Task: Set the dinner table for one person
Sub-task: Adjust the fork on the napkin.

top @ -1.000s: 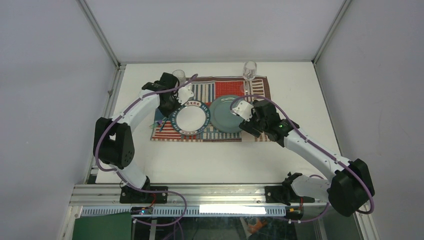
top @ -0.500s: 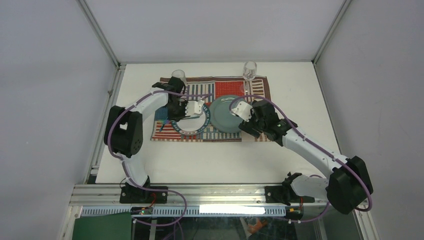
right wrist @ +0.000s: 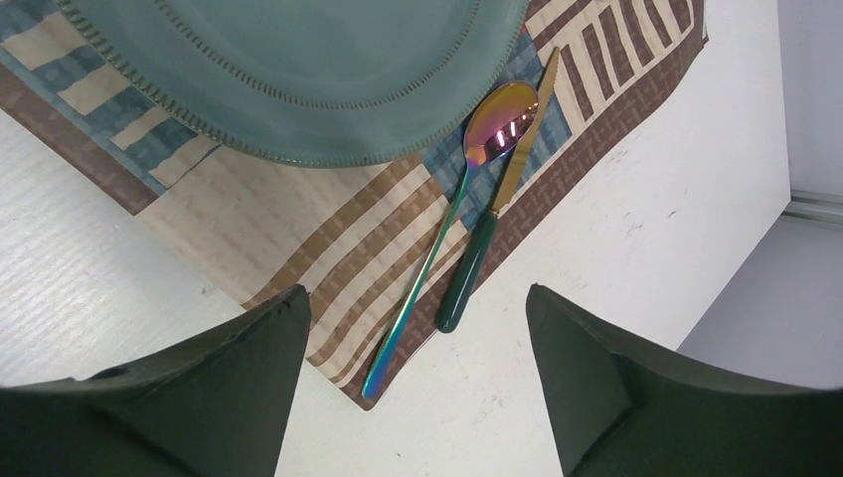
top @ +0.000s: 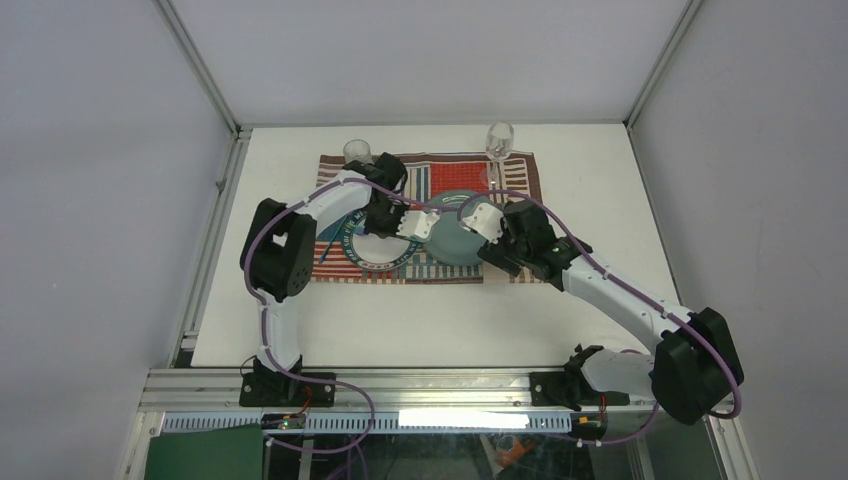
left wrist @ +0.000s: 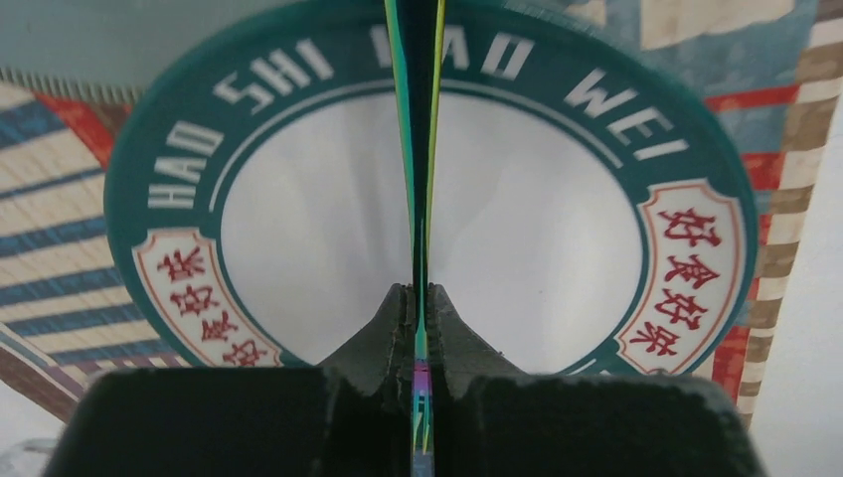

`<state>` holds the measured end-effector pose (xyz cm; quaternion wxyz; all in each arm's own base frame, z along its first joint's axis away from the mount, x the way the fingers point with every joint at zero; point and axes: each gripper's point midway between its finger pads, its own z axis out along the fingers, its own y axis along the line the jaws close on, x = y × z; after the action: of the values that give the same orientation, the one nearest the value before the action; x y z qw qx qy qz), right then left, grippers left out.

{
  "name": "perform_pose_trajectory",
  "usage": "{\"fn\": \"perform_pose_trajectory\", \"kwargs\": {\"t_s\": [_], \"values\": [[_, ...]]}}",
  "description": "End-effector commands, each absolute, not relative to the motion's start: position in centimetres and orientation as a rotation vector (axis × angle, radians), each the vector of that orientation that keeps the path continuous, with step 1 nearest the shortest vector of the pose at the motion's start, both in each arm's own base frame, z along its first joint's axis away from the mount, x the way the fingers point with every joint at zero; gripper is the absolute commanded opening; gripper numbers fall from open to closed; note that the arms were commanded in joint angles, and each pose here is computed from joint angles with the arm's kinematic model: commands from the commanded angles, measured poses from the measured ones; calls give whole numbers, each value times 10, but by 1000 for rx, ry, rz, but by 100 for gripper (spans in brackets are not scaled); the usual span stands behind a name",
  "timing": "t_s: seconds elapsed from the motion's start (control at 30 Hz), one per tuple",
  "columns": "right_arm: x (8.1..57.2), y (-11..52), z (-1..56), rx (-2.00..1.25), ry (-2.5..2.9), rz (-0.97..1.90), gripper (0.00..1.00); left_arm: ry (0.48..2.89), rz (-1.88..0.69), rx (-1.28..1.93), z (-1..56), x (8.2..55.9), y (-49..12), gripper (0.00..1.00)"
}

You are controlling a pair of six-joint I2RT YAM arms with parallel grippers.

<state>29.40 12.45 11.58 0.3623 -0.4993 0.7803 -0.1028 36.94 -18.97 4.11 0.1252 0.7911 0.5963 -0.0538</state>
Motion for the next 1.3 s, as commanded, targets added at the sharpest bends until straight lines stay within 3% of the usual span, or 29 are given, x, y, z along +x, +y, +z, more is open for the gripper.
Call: {"fn": "perform_pose_trajectory", "kwargs": {"t_s": [0.0,0.07,0.13,0.17,0.2,0.4,0.53,0.67,0.8,0.93,1.0,1.07,1.27], "values": [[303,127,129,-1238,1968,-286,83,1636,-146,2337,55,371,-214,13],[303,126,130,-1238,1967,-289,83,1666,-138,2308,61,371,-218,40],[302,125,130,-1238,1967,-294,83,1696,-123,2274,69,371,-220,56],[301,125,130,-1237,1966,-293,83,1714,-118,2247,74,372,-221,84],[301,125,130,-1236,1964,-292,83,1729,-110,2221,79,374,-221,97],[300,126,131,-1229,1966,-275,84,1819,-98,1923,137,390,-235,99],[302,126,136,-1194,1970,-281,86,2033,-71,1451,177,416,-242,99],[307,136,148,-1138,1987,-218,90,2339,-283,1127,176,397,-252,99],[313,161,172,-1143,1955,-92,94,2558,-729,905,178,378,-252,99],[324,199,191,-1210,1952,70,91,2458,-193,762,183,438,-178,99],[329,220,199,-1240,1959,162,91,2416,-160,615,203,451,-145,99],[334,239,207,-1267,1960,244,90,2422,32,274,224,462,-94,99],[329,298,189,-1363,2042,391,90,2224,347,-78,281,439,-7,99]]}}
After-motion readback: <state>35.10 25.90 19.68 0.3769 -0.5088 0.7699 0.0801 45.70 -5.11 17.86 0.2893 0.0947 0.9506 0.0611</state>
